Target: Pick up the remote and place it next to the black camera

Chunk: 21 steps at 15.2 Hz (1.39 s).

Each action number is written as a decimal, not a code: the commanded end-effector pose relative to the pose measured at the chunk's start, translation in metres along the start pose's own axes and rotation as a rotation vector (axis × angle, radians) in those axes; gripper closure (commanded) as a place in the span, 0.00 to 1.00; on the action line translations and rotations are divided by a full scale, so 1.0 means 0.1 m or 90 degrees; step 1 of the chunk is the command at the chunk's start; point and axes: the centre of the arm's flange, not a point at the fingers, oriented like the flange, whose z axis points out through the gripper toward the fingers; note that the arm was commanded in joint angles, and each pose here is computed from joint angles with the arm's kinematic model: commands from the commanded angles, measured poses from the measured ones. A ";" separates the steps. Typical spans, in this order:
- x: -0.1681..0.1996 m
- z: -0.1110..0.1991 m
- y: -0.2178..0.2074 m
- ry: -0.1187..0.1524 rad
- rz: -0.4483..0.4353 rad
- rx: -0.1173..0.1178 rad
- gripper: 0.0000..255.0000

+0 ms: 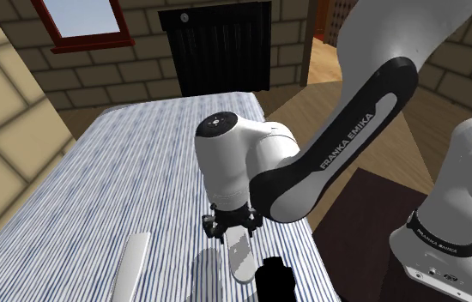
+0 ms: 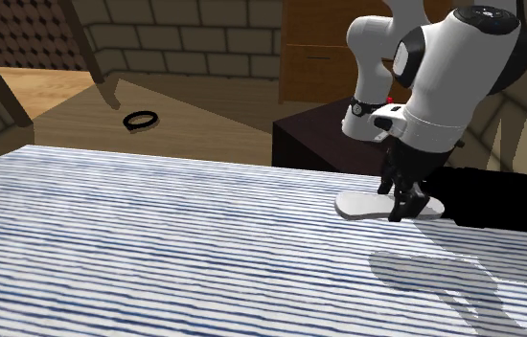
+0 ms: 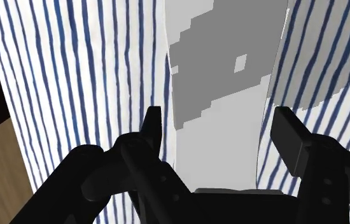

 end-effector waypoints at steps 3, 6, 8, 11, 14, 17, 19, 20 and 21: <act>0.00 0.21 0.00 0.000 0.000 0.000 1.00; -0.01 0.36 0.00 0.000 0.000 0.000 1.00; -0.01 0.47 0.00 0.000 0.000 0.000 1.00; -0.01 0.63 -0.01 0.000 0.000 0.000 1.00; -0.01 0.68 -0.01 0.000 0.000 0.000 1.00; -0.01 0.68 -0.01 0.000 0.000 0.000 1.00; -0.01 0.68 -0.01 0.000 0.000 0.000 1.00; -0.01 0.68 -0.01 0.000 0.000 0.000 1.00; -0.01 0.68 -0.01 0.000 0.000 0.000 0.00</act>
